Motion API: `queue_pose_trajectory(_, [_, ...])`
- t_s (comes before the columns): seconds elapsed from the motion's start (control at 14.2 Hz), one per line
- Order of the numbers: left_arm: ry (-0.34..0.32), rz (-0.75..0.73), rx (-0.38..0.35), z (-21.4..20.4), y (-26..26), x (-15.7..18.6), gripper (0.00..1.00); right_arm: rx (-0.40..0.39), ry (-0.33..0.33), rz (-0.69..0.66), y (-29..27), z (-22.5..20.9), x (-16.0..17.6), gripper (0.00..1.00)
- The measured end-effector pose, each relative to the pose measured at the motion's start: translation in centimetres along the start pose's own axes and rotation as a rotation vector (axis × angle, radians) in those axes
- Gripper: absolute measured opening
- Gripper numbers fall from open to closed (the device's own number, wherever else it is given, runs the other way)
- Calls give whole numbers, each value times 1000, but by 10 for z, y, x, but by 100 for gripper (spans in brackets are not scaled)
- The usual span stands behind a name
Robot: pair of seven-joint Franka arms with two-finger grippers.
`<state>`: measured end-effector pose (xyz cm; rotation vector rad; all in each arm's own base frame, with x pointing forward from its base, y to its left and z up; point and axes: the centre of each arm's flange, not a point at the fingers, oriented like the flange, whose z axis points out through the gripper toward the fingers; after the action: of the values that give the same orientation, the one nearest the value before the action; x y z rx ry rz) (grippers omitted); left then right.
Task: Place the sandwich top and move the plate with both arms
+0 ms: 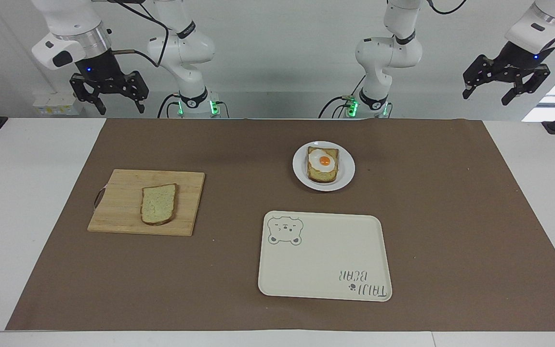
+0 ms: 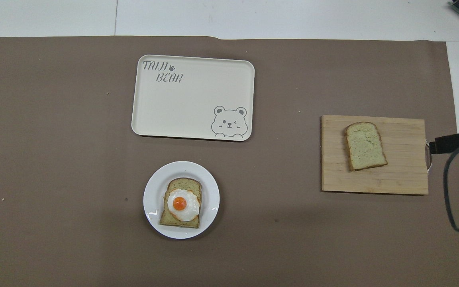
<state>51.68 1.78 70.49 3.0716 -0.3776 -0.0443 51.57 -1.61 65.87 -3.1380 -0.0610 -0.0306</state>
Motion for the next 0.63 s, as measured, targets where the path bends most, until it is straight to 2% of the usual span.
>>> queue_pose_trajectory(0.63, [0,5,0,0,3,0,100,0,0,1,0,0,0,100])
